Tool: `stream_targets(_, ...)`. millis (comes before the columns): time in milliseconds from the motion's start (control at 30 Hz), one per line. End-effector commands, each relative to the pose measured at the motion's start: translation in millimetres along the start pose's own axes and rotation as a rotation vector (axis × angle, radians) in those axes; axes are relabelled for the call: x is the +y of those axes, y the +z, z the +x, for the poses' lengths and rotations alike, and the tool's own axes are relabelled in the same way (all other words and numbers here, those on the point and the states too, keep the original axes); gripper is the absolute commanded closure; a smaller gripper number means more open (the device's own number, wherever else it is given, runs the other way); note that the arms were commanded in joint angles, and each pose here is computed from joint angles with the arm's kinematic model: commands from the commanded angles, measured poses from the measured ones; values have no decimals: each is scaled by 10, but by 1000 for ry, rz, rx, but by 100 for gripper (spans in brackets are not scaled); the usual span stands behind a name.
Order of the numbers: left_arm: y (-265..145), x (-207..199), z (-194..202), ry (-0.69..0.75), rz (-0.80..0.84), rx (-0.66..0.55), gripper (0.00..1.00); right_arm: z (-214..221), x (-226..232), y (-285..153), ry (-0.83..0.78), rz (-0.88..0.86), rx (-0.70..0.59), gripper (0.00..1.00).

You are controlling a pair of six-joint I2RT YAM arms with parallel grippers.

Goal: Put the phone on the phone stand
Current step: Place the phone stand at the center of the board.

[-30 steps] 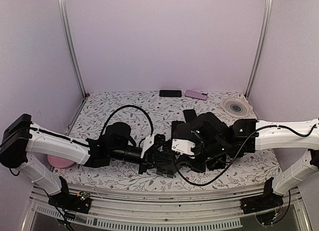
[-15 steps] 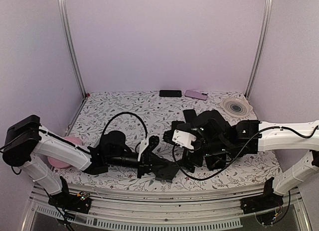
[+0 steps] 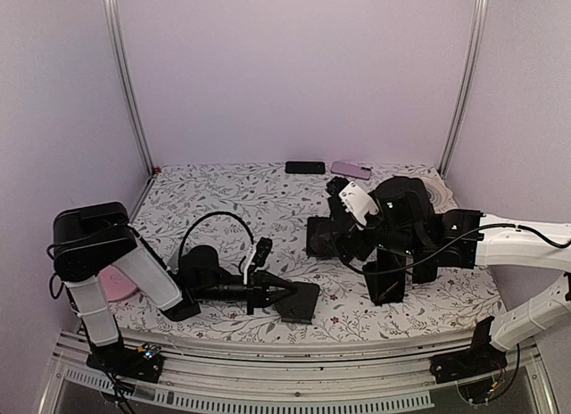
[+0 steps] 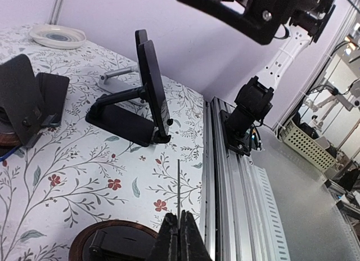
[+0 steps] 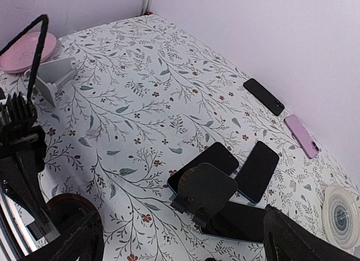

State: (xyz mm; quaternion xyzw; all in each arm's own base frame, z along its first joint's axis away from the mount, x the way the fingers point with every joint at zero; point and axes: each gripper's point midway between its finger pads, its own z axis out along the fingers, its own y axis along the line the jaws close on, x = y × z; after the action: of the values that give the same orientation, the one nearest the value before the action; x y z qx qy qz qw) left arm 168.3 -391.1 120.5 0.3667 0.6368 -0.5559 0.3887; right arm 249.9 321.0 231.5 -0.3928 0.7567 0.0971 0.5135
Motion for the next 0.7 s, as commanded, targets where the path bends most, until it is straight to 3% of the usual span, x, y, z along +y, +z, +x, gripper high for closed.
stream_targets(0,-42,-116,-345,0,93,-168,100,-125,-305,8,178,96,-51,1)
stream_targets(667,285,462,-264,-39,89,-132,100,-185,-325,46,236,66,-92,1)
